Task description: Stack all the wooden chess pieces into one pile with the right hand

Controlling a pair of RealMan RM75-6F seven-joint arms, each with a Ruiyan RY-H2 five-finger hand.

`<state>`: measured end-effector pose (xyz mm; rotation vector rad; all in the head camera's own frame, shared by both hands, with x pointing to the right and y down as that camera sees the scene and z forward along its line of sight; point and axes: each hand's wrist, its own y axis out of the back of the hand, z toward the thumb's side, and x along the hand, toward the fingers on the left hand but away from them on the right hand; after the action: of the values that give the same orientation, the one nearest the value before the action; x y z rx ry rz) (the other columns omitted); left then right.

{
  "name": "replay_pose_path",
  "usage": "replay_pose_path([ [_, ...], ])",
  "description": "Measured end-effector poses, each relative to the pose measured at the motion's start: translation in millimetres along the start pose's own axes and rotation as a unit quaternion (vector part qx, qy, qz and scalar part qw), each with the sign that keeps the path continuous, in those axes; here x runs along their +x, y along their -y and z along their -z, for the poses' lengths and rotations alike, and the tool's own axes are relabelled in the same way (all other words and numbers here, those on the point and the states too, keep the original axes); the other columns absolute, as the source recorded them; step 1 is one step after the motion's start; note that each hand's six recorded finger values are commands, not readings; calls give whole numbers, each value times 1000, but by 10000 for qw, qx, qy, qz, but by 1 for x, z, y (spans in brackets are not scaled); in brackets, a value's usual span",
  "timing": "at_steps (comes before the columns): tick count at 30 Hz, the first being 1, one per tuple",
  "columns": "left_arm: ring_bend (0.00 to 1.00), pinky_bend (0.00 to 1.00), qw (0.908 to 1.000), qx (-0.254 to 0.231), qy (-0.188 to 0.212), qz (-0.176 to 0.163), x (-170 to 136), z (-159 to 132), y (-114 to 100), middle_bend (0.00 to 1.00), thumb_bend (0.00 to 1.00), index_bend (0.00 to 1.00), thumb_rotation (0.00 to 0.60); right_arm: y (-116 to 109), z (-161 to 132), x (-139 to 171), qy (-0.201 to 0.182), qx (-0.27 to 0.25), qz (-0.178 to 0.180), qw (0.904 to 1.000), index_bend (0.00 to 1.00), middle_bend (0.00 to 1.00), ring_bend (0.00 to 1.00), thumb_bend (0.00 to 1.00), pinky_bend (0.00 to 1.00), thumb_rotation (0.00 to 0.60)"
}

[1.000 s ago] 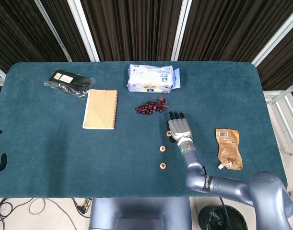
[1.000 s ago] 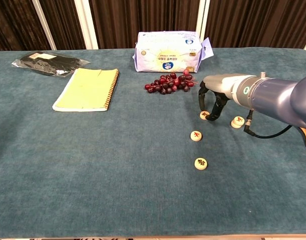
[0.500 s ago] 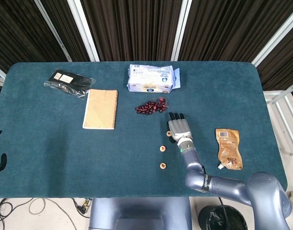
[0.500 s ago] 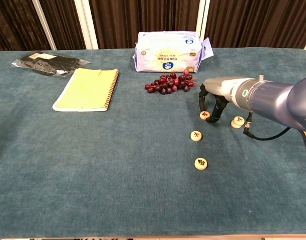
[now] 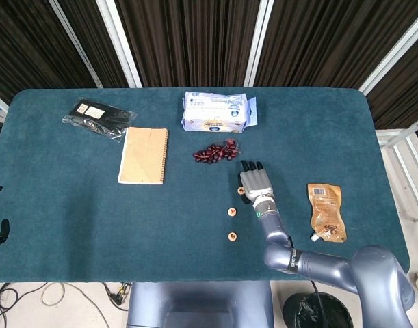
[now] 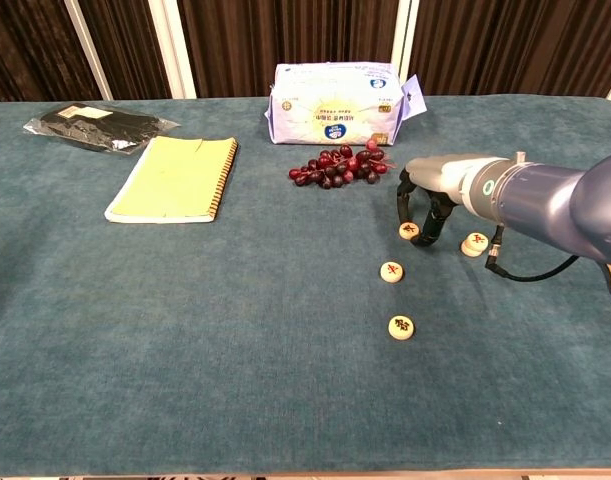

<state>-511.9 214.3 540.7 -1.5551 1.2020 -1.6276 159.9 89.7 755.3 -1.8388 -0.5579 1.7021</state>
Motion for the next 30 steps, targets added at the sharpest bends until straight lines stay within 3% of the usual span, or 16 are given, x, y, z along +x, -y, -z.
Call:
replay_pose_path([
  [15,0,0,10000,-1,-15,5,0,1,0,0,488,127,600,0,-2,0,-28,-10,16,10000,540,0,0,410,0,600],
  [30,0,0,10000,1,20,-9,0,-1,0,0,487,127,600,-42,18,33,-140,-41,346,9993,540,0,0,410,0,600],
])
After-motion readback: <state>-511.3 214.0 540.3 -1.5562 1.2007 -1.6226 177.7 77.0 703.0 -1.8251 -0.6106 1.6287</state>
